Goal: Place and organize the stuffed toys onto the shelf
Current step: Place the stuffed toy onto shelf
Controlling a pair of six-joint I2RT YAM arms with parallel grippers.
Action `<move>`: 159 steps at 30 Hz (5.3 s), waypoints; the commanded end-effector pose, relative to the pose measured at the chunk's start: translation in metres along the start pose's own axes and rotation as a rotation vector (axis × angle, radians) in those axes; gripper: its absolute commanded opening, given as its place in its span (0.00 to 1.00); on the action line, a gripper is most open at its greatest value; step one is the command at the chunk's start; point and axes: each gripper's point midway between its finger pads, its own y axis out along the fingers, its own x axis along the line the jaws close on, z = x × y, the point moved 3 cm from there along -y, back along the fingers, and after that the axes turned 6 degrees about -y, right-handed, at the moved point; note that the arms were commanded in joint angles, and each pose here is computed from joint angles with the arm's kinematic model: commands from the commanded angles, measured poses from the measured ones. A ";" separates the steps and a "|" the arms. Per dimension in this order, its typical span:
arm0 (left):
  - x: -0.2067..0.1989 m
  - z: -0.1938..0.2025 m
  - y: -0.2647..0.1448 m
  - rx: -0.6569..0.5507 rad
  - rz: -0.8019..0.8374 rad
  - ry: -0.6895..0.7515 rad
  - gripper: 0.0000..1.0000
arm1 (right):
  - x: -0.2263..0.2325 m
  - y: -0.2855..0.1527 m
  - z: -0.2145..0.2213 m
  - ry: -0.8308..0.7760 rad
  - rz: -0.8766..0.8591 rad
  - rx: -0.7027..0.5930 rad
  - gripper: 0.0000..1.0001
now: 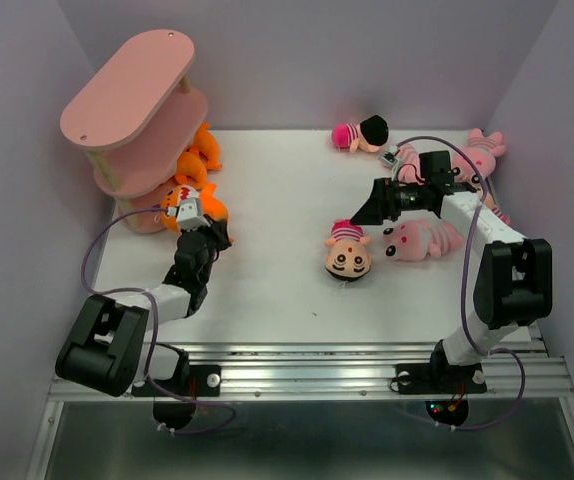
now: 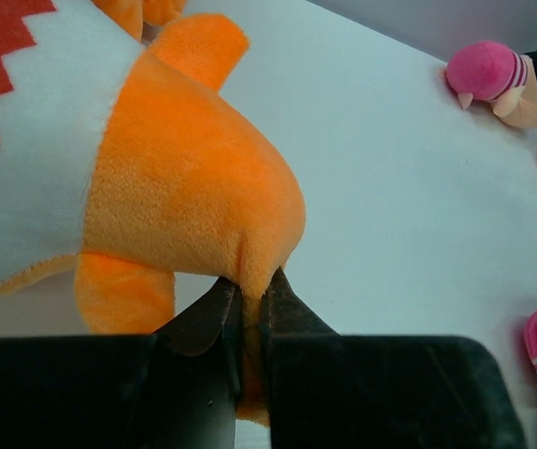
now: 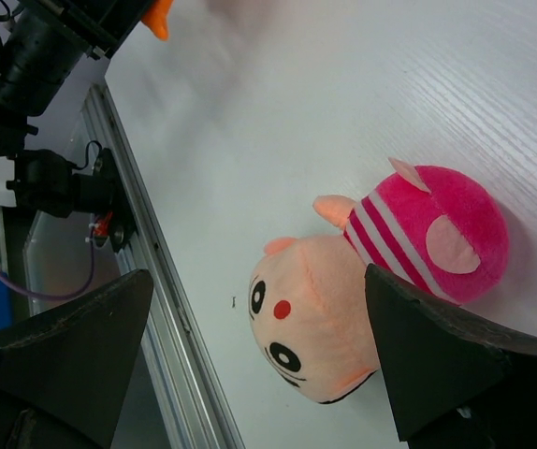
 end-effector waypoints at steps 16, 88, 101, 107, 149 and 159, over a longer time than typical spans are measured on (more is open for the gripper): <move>0.002 -0.059 0.007 -0.334 0.009 -0.052 0.00 | 0.005 -0.003 -0.007 -0.076 -0.043 -0.032 1.00; 0.079 -0.081 0.079 -0.111 -0.189 -0.223 0.00 | 0.011 -0.020 -0.014 -0.054 -0.098 -0.079 1.00; 0.092 -0.079 0.082 -0.126 -0.223 -0.281 0.00 | 0.011 -0.024 -0.015 -0.057 -0.099 -0.088 1.00; 0.099 -0.074 0.079 -0.119 -0.242 -0.305 0.03 | 0.011 -0.024 -0.015 -0.056 -0.102 -0.088 1.00; 0.090 -0.060 0.047 -0.033 -0.207 -0.406 0.78 | 0.016 -0.029 -0.018 -0.066 -0.115 -0.100 1.00; 0.069 -0.060 0.041 0.018 -0.171 -0.308 0.71 | 0.017 -0.032 -0.019 -0.071 -0.117 -0.108 1.00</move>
